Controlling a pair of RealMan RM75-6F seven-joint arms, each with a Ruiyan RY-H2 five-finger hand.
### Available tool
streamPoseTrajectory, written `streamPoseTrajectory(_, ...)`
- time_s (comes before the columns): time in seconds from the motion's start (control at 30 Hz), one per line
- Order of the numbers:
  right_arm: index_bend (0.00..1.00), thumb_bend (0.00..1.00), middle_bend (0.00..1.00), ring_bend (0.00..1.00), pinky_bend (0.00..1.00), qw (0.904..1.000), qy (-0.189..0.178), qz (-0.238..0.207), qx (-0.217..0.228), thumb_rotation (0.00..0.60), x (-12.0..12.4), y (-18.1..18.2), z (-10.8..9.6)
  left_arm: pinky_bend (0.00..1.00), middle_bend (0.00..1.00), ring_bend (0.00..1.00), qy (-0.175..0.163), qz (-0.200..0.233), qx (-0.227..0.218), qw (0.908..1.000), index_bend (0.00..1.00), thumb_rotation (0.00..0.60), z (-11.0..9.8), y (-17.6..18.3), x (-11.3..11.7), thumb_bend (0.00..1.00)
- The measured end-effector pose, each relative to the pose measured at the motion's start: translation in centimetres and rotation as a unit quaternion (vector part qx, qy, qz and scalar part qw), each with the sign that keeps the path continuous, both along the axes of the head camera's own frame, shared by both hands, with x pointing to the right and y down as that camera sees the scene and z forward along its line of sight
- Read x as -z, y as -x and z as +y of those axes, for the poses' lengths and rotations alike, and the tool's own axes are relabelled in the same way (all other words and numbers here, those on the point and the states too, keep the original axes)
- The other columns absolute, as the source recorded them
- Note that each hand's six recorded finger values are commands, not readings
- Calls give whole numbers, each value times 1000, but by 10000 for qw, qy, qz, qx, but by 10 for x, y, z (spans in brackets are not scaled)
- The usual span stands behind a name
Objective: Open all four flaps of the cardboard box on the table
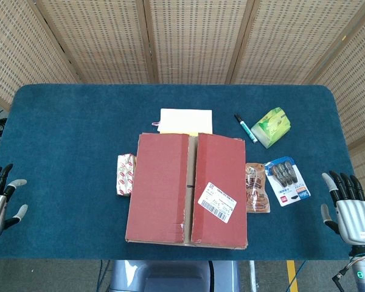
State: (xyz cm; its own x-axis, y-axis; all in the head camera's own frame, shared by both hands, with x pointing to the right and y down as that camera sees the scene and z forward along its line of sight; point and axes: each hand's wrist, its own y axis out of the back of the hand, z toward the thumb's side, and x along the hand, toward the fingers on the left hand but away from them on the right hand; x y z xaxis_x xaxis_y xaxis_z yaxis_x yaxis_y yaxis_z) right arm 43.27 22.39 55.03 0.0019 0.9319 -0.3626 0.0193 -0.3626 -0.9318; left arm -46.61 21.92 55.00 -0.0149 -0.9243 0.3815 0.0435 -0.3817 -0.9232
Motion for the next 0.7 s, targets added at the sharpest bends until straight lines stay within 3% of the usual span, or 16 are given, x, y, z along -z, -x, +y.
streamPoseTrajectory(0.7, 57, 569, 75, 0, 0, 9997, 34, -167, 190, 600, 6, 4, -5, 34, 48, 37, 125, -120, -31, 9998, 291, 600, -4, -1, 2, 295)
